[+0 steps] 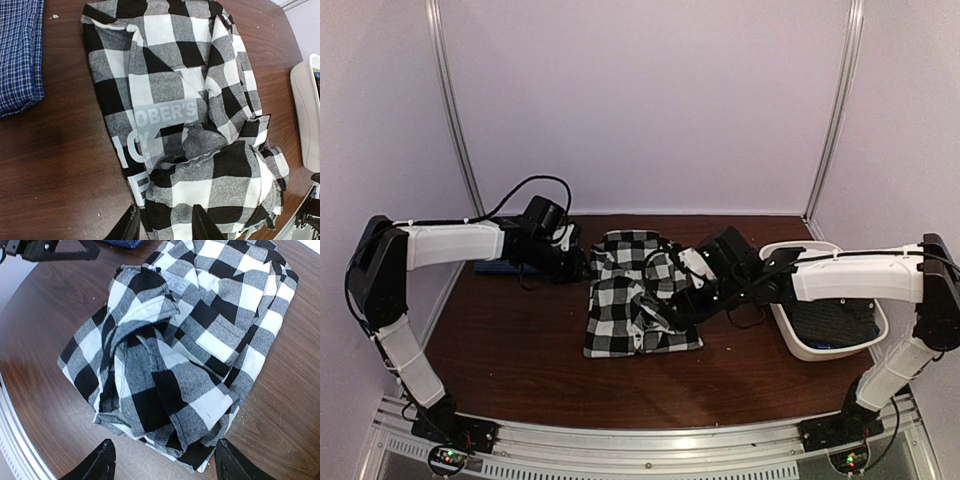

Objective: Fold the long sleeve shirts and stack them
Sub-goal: Adjust the 2/3-rectangle-folded shirt at the center of the board.

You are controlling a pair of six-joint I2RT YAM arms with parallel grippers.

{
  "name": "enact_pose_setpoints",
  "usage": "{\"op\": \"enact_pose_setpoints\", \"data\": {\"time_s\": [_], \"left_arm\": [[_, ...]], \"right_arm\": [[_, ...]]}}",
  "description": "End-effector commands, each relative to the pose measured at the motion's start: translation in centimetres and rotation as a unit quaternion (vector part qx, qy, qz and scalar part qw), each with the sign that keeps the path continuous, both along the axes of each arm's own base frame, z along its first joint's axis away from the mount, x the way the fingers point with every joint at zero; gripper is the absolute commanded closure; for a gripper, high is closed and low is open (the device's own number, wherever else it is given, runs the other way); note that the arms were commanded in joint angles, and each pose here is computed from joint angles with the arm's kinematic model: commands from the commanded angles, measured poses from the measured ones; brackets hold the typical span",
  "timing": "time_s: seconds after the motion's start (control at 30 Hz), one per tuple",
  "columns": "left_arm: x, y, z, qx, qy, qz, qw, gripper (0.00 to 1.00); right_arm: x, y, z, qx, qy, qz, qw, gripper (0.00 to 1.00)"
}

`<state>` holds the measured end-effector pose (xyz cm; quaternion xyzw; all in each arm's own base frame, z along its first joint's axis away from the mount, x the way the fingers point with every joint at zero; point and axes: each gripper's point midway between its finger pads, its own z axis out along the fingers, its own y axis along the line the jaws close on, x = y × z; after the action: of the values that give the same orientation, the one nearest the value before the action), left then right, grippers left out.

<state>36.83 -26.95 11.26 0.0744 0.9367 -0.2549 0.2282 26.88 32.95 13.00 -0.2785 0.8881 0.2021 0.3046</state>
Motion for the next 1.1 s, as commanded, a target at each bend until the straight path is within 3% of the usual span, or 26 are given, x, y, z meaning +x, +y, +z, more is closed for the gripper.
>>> {"op": "enact_pose_setpoints", "data": {"time_s": [0.0,0.53,0.87,1.07], "left_arm": [[0.1,0.1,1.9,-0.022,-0.027,0.010,0.999,0.64],[-0.4,0.6,0.9,-0.023,-0.015,0.007,1.000,0.65],[-0.7,0.9,1.1,-0.028,-0.017,0.005,0.999,0.65],[-1.0,0.8,1.1,-0.037,-0.019,-0.001,0.999,0.65]], "right_arm": [[0.5,0.9,-0.1,-0.017,-0.007,-0.022,1.000,0.33],[-0.7,3.1,-2.9,-0.046,0.025,-0.030,0.998,0.61],[4.3,2.7,-2.1,-0.049,0.013,-0.108,0.993,0.99],[9.3,3.5,-0.8,-0.055,-0.001,-0.124,0.991,1.00]]}}
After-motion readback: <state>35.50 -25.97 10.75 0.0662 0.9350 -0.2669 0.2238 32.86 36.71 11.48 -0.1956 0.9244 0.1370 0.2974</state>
